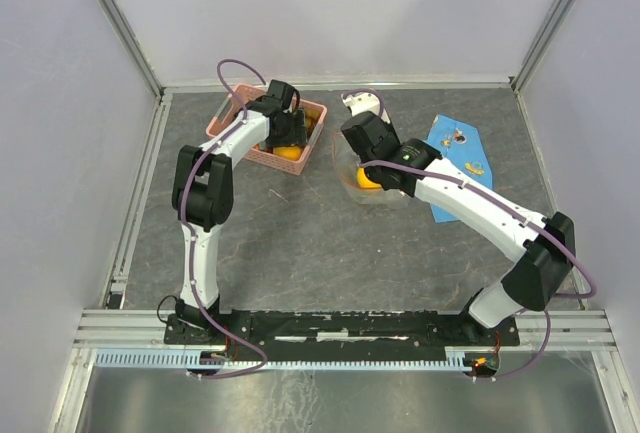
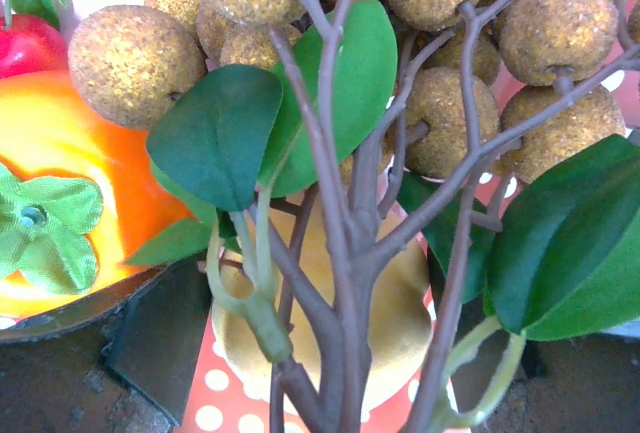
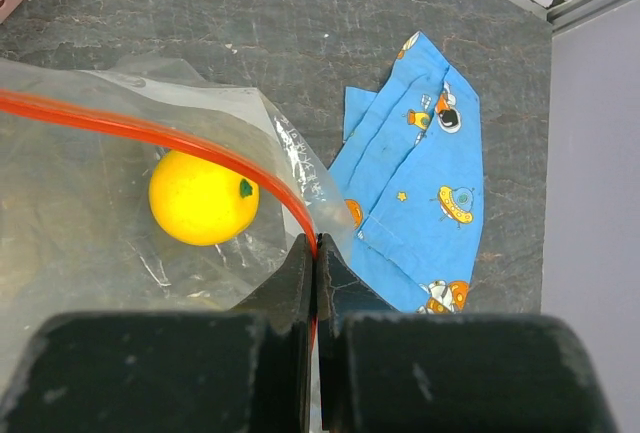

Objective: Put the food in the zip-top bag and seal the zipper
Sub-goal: Pick up the fake fruit from the bin.

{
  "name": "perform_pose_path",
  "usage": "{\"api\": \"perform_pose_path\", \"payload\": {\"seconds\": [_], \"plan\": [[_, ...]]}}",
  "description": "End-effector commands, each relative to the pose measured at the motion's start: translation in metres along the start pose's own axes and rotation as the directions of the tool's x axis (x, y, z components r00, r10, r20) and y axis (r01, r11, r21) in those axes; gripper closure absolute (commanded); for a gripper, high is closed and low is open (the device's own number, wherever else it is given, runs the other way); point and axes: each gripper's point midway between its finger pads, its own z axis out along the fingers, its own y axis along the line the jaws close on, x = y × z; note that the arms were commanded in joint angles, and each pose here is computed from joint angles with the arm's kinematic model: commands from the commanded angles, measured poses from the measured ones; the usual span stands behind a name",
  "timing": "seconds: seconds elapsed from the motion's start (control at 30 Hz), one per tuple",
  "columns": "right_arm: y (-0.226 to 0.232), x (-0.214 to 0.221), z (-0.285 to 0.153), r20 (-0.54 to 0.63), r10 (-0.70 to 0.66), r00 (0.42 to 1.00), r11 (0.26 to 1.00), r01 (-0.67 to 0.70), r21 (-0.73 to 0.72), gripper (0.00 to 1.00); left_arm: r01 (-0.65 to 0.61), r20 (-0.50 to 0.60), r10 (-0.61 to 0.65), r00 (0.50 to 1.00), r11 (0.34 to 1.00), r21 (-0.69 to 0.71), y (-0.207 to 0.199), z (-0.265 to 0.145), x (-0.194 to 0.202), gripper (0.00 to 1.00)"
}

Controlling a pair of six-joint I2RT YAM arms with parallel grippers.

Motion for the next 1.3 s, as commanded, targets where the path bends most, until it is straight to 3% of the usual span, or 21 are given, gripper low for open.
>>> {"api": "perform_pose_path", "payload": {"seconds": [0.0, 0.27, 0.47, 0.8, 1.27], "plan": [[-0.006, -0.012, -0.008, 0.037, 0.061, 0.997, 0.998, -0.061, -0.007, 0.98, -0.037, -0.019, 0.037, 0.999, 0.999, -0.006, 0.005, -0.015, 0.001, 0.08], [-0.002, -0.009, -0.008, 0.03, 0.079, 0.996, 0.996, -0.078, -0.031, 0.98, -0.078, -0.113, 0.074, 0.991, 0.996, -0.034, 0.016, -0.011, 0.029, 0.07], [-0.002, -0.007, -0.011, 0.03, 0.104, 0.994, 0.994, -0.103, -0.041, 0.98, -0.085, -0.105, 0.081, 0.991, 0.996, -0.032, 0.019, -0.023, 0.031, 0.1], [-0.001, -0.007, -0.014, 0.03, 0.128, 0.991, 0.99, -0.126, -0.062, 0.98, -0.045, 0.05, 0.044, 0.998, 0.999, 0.023, 0.009, -0.065, -0.004, 0.33], [0.012, -0.011, -0.011, 0.02, 0.162, 0.987, 0.982, -0.159, -0.098, 0.98, 0.089, 0.227, -0.112, 0.968, 0.99, 0.109, 0.015, -0.099, -0.036, 0.38]]}}
